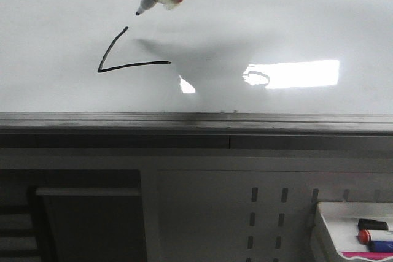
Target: Write number 4 on whiteboard
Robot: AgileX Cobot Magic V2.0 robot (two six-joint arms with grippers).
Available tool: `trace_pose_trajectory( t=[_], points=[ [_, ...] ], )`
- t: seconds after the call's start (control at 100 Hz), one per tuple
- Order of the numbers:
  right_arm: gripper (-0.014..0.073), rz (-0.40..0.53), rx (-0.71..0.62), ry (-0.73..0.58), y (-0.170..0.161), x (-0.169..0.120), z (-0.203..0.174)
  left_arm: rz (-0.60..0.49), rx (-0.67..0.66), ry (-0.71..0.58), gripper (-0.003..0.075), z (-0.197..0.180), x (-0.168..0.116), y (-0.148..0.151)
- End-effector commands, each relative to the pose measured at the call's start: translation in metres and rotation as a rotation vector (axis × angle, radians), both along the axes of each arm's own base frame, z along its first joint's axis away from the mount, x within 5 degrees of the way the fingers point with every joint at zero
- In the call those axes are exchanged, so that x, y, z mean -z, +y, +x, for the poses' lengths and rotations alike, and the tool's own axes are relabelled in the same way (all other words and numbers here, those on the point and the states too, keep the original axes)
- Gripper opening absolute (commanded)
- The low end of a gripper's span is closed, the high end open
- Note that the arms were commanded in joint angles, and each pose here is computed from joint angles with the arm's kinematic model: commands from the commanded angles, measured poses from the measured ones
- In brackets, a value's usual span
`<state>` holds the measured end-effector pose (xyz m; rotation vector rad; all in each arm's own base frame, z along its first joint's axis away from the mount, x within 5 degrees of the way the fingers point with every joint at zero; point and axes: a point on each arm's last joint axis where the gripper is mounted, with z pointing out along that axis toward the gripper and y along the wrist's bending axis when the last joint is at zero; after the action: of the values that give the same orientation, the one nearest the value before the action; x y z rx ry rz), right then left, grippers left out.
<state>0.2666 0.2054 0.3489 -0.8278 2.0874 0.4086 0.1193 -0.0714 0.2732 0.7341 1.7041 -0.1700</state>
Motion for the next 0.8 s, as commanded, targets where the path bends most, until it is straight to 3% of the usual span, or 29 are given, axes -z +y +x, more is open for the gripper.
trace_pose_trajectory(
  t=[0.0, 0.22, 0.42, 0.79],
  points=[
    [-0.0064, 0.061, 0.018, -0.100, -0.001, -0.023, 0.006, -0.073, 0.018, -0.076, 0.0471, 0.001, -0.016, -0.003],
    [-0.0064, -0.023, 0.002, 0.015, 0.000, 0.003, 0.005, -0.073, 0.018, -0.076, 0.0471, 0.001, -0.016, -0.003],
    [-0.0064, -0.102, -0.068, 0.120, 0.011, 0.038, -0.018, -0.077, 0.021, -0.081, 0.0471, 0.001, -0.017, -0.003],
    [-0.0064, -0.009, -0.149, -0.009, 0.027, -0.008, -0.040, -0.052, 0.106, -0.158, 0.0472, 0.010, -0.016, -0.017]
  ],
)
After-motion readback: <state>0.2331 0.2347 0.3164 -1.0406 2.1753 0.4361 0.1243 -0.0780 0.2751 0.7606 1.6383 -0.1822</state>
